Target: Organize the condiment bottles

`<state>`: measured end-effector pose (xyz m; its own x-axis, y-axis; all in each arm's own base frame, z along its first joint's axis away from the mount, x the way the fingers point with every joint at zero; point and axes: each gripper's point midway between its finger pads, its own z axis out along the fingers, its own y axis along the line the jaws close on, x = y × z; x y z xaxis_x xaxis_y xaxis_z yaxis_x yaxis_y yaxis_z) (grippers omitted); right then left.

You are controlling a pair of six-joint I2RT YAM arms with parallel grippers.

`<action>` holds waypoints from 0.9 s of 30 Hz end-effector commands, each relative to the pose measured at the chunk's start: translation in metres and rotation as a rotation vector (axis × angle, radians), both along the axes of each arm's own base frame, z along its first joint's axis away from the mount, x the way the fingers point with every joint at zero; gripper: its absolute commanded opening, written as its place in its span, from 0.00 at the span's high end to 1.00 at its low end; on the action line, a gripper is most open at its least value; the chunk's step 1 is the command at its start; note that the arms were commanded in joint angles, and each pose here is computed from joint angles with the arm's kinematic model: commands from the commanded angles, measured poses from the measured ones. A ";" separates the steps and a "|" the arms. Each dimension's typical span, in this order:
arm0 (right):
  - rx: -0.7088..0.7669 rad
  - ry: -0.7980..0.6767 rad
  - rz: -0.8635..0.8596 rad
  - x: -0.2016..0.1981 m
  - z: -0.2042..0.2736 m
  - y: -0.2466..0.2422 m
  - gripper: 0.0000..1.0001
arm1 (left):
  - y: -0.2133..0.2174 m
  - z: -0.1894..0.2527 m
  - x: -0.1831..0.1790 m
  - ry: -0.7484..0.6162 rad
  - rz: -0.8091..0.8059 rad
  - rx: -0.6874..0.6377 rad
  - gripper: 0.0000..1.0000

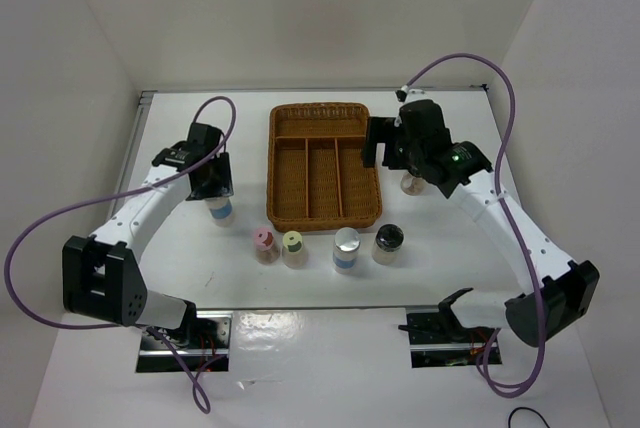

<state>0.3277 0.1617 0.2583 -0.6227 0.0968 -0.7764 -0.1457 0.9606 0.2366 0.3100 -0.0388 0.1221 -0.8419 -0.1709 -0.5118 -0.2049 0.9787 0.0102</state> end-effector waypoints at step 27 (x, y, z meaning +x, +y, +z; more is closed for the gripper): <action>0.015 0.025 -0.029 -0.008 -0.048 0.001 0.01 | -0.107 0.141 0.125 -0.336 -0.250 -0.061 0.52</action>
